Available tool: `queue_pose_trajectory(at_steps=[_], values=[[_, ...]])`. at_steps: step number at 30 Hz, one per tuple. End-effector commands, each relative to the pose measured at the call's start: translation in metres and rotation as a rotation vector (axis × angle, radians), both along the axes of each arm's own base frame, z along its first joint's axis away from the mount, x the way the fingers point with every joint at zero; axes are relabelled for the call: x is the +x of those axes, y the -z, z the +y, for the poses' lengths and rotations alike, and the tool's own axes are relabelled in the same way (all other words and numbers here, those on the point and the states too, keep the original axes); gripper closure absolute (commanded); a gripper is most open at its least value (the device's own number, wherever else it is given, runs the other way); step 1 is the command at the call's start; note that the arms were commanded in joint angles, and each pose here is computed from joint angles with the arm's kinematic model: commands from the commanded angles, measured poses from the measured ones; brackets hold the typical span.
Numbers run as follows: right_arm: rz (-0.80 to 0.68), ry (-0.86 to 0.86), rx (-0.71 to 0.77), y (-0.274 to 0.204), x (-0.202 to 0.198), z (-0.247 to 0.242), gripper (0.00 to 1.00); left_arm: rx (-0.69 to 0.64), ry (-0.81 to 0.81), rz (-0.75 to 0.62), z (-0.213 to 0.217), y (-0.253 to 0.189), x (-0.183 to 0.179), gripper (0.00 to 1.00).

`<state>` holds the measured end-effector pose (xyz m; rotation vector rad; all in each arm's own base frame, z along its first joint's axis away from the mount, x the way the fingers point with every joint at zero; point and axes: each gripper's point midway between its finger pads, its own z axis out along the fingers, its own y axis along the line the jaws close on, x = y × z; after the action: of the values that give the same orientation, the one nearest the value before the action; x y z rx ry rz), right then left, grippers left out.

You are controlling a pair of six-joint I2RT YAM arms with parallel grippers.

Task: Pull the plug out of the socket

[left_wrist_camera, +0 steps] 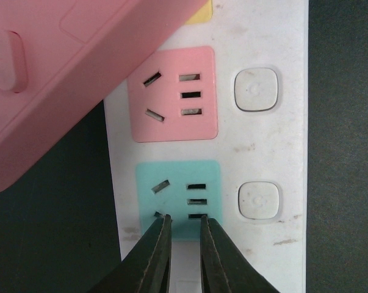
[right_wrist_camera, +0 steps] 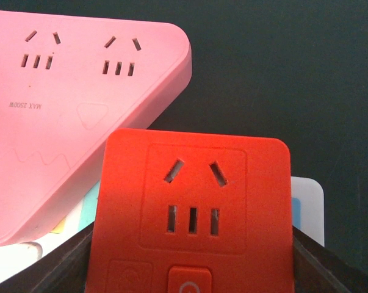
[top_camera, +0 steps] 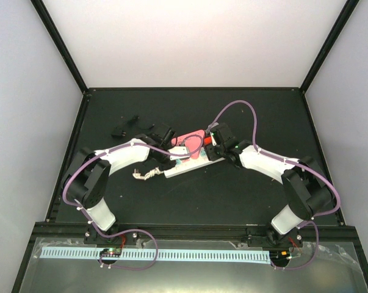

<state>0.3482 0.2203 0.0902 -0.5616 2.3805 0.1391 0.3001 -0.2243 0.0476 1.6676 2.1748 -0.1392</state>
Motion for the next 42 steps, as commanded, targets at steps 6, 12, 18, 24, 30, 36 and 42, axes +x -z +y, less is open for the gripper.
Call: queue_pose_trajectory(at_steps=[6, 12, 18, 24, 30, 36, 42], values=[[-0.122, -0.036, 0.010, -0.034, 0.012, 0.016, 0.70, 0.074, 0.000, 0.104, 0.008, 0.030, -0.017, 0.86], [-0.098, -0.044, -0.009, -0.023, 0.008, 0.023, 0.71, 0.074, -0.001, 0.113, 0.008, 0.033, -0.019, 0.86], [-0.131, -0.032, 0.016, -0.038, 0.010, 0.022, 0.71, 0.078, 0.000, 0.116, 0.008, 0.032, -0.019, 0.86], [-0.095, -0.024, 0.107, -0.044, 0.011, 0.018, 0.72, 0.084, 0.000, 0.124, 0.009, 0.034, -0.020, 0.86], [-0.102, -0.018, 0.145, -0.052, 0.012, 0.016, 0.73, 0.095, -0.002, 0.129, 0.010, 0.037, -0.021, 0.86], [-0.141, 0.011, 0.095, -0.056, 0.017, 0.006, 0.76, 0.095, 0.000, 0.133, 0.010, 0.036, -0.021, 0.86], [-0.182, -0.008, 0.016, -0.053, 0.011, 0.007, 0.76, 0.096, -0.002, 0.142, 0.008, 0.038, -0.021, 0.86]])
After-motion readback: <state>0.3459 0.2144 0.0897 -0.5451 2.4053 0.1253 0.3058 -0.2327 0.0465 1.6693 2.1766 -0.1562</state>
